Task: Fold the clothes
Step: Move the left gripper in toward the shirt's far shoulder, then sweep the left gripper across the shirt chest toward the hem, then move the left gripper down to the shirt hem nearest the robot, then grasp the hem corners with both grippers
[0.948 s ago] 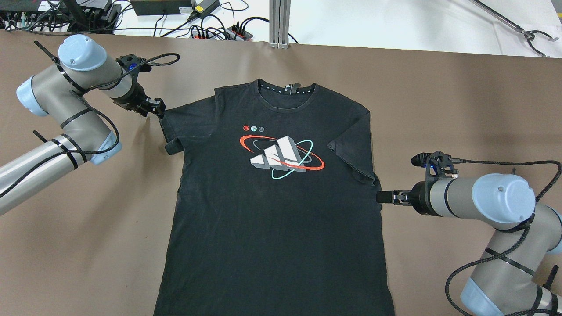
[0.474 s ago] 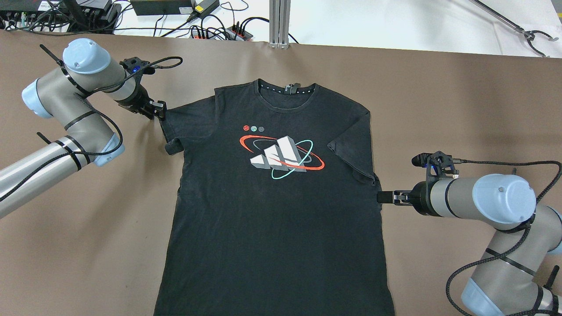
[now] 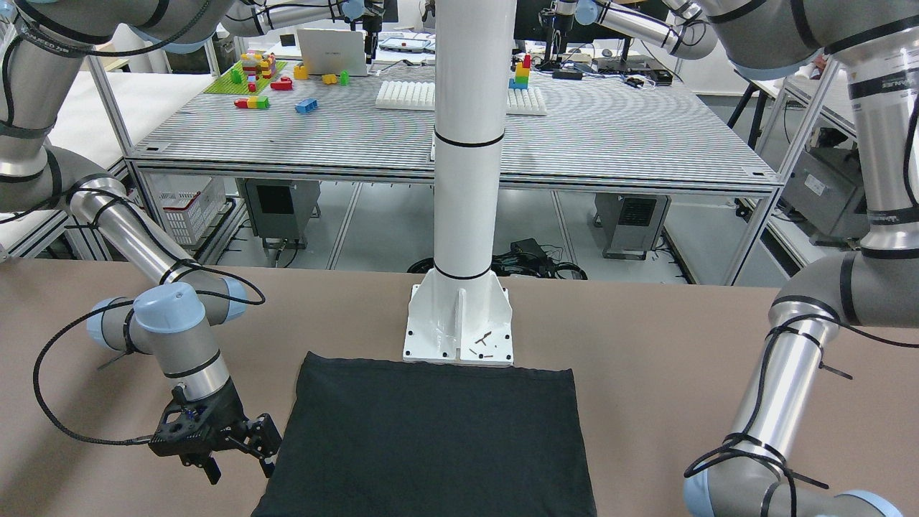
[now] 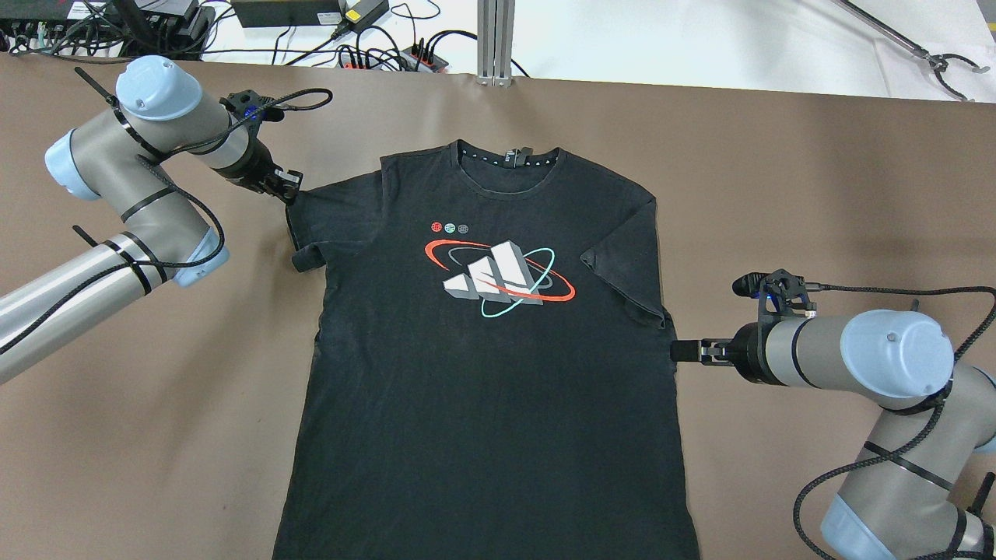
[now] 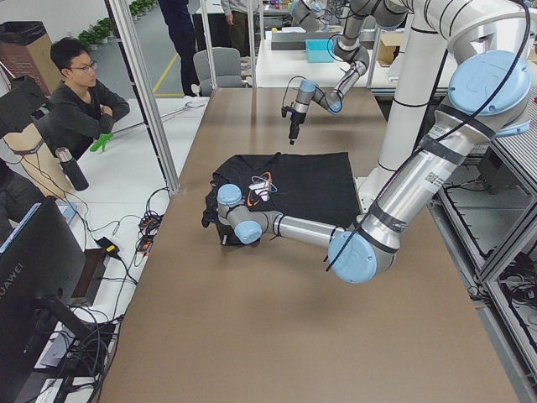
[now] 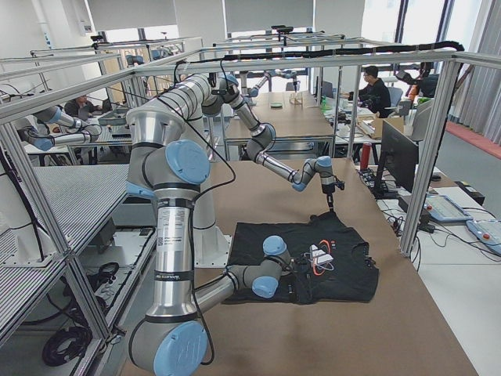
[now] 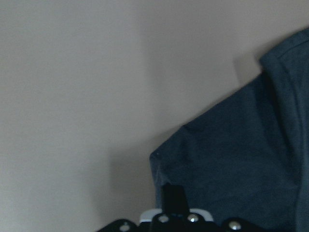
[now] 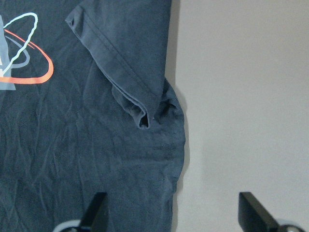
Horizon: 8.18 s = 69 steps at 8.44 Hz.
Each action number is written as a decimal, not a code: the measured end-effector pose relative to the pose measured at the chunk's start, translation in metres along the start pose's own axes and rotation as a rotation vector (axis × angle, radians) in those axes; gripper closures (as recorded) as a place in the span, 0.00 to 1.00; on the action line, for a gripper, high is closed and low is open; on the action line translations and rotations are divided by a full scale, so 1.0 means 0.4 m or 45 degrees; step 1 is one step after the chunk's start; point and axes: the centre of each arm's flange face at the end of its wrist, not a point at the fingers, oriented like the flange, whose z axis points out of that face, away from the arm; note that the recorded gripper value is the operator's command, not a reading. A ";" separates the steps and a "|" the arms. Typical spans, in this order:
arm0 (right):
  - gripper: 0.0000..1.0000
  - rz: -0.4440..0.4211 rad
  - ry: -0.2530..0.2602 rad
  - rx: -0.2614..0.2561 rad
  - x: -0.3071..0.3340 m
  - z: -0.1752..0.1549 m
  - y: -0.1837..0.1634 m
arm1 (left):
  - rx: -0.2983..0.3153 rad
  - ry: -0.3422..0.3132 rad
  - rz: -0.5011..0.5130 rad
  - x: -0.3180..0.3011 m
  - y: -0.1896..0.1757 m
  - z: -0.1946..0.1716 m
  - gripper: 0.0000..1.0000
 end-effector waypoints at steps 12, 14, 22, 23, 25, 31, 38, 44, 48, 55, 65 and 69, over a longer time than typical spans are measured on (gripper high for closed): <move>0.05 0.009 0.041 -0.009 0.029 0.036 0.000 | 0.103 0.120 -0.311 0.507 0.089 0.063 0.99; 0.05 0.009 0.049 -0.010 0.031 0.048 -0.001 | 0.116 0.117 -0.319 0.538 0.122 0.089 0.07; 0.05 0.111 0.039 0.036 0.001 0.042 -0.017 | 0.168 0.167 -0.318 0.492 0.463 0.054 0.06; 0.05 0.130 0.045 0.042 0.005 0.041 -0.017 | 0.175 0.165 -0.321 0.504 0.500 0.062 0.06; 0.05 0.181 0.046 0.045 0.004 0.040 -0.010 | 0.175 0.177 -0.323 0.502 0.538 0.041 0.06; 0.08 0.509 0.111 0.002 -0.085 -0.016 0.336 | 0.106 0.150 -0.375 0.459 0.839 -0.190 0.06; 0.44 0.452 0.382 -0.076 -0.183 -0.046 0.703 | 0.095 0.154 -0.410 0.464 0.877 -0.214 0.06; 1.00 0.469 0.382 -0.075 -0.187 -0.044 0.725 | 0.089 0.135 -0.427 0.472 0.900 -0.223 0.06; 1.00 0.475 0.350 -0.121 -0.222 -0.109 0.729 | 0.057 0.075 -0.520 0.437 0.988 -0.187 0.11; 1.00 0.483 0.340 -0.122 -0.233 -0.133 0.714 | 0.002 -0.057 -0.600 0.372 1.287 -0.146 0.39; 1.00 0.483 0.338 -0.122 -0.235 -0.134 0.714 | 0.002 -0.089 -0.614 0.359 1.346 -0.127 1.00; 1.00 0.488 0.327 -0.122 -0.239 -0.145 0.706 | -0.019 -0.066 -0.612 0.375 1.357 -0.151 1.00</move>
